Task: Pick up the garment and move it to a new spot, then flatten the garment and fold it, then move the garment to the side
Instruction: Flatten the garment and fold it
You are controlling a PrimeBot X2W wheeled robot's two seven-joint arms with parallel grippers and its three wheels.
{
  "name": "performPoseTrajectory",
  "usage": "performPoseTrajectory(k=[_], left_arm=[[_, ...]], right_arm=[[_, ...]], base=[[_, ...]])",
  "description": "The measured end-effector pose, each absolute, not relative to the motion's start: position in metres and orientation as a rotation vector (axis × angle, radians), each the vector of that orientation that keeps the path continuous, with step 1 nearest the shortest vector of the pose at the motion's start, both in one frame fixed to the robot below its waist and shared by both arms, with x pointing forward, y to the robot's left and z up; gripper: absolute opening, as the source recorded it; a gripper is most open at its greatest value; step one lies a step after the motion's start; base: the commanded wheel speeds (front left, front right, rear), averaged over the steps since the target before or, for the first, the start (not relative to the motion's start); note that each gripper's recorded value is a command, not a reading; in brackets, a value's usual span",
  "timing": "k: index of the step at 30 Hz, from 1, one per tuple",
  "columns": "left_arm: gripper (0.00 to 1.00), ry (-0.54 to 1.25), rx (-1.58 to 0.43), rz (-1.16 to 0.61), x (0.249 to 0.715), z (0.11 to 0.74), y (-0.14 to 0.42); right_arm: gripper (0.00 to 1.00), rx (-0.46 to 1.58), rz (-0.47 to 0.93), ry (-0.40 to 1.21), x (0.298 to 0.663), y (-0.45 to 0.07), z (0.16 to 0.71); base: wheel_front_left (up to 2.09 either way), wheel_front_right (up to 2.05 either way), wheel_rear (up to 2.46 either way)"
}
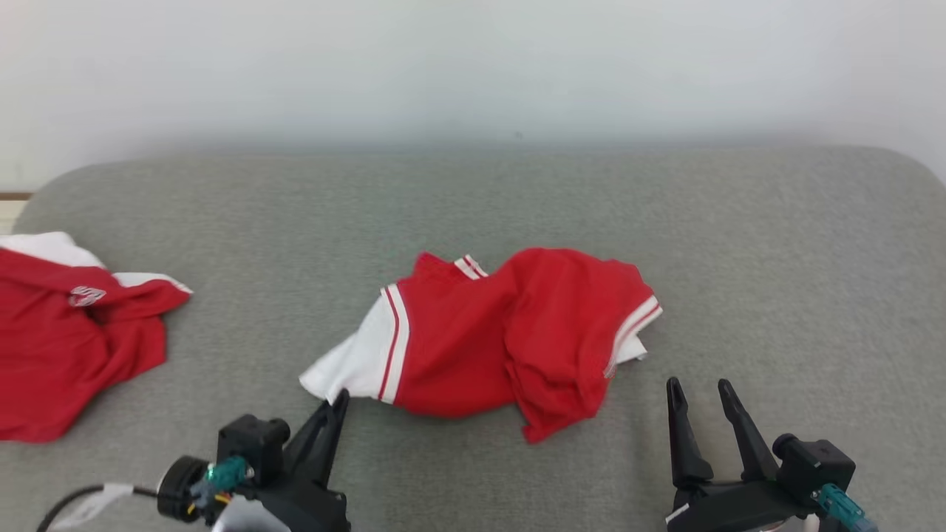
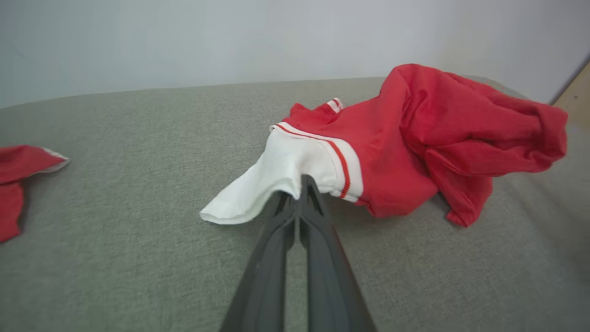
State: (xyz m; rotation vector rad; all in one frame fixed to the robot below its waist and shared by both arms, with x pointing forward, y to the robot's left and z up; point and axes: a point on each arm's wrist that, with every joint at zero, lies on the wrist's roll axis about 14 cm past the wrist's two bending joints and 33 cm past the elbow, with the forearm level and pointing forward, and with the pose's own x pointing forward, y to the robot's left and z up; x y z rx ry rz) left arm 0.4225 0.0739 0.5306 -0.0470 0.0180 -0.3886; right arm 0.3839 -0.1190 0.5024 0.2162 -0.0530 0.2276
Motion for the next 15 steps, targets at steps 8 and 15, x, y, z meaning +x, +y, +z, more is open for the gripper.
performPoseTrajectory(k=[8,15], left_arm=[[0.0,0.072,-0.081,-0.352,0.371,0.533,0.083],[0.0,0.214,-0.125,-0.313,0.345,0.494,0.09]], right_arm=[[1.0,0.219,0.301,-0.065,0.389,-0.094,0.509],[1.0,0.22,0.335,-0.056,0.392,-0.082,0.507]], base=[[0.0,0.0,0.0],[0.0,0.0,0.0]])
